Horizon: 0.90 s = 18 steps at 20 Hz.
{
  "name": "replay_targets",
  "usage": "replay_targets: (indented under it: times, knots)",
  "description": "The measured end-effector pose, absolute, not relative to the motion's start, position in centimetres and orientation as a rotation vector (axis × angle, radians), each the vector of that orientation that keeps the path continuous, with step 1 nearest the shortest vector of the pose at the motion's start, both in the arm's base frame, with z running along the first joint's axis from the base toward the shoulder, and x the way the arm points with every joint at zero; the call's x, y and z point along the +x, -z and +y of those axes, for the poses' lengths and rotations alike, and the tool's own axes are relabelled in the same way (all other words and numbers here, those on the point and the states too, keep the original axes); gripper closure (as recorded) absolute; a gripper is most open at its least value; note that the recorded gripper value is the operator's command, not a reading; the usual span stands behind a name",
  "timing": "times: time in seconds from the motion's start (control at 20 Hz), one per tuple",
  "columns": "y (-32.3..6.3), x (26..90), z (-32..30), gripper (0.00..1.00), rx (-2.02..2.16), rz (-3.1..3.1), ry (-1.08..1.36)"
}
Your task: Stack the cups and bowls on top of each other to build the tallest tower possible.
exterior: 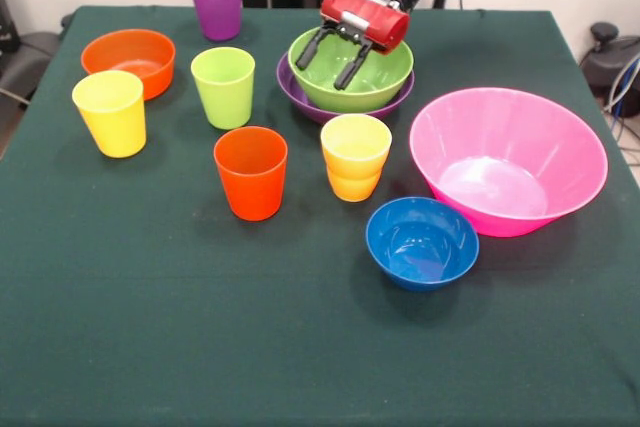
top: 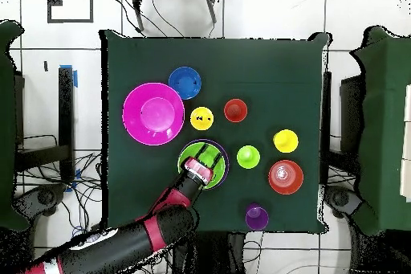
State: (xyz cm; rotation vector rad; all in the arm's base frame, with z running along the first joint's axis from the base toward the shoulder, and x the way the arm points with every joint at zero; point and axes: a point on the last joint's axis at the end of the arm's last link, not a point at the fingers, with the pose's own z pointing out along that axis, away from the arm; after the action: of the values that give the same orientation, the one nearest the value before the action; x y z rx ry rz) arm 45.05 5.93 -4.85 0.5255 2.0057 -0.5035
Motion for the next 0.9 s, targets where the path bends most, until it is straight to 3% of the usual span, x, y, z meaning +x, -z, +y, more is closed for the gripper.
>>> replay_targets:
  times: [0.9]
  knots:
    - [4.4,44.2,4.0,0.00,0.533,2.149,0.480]
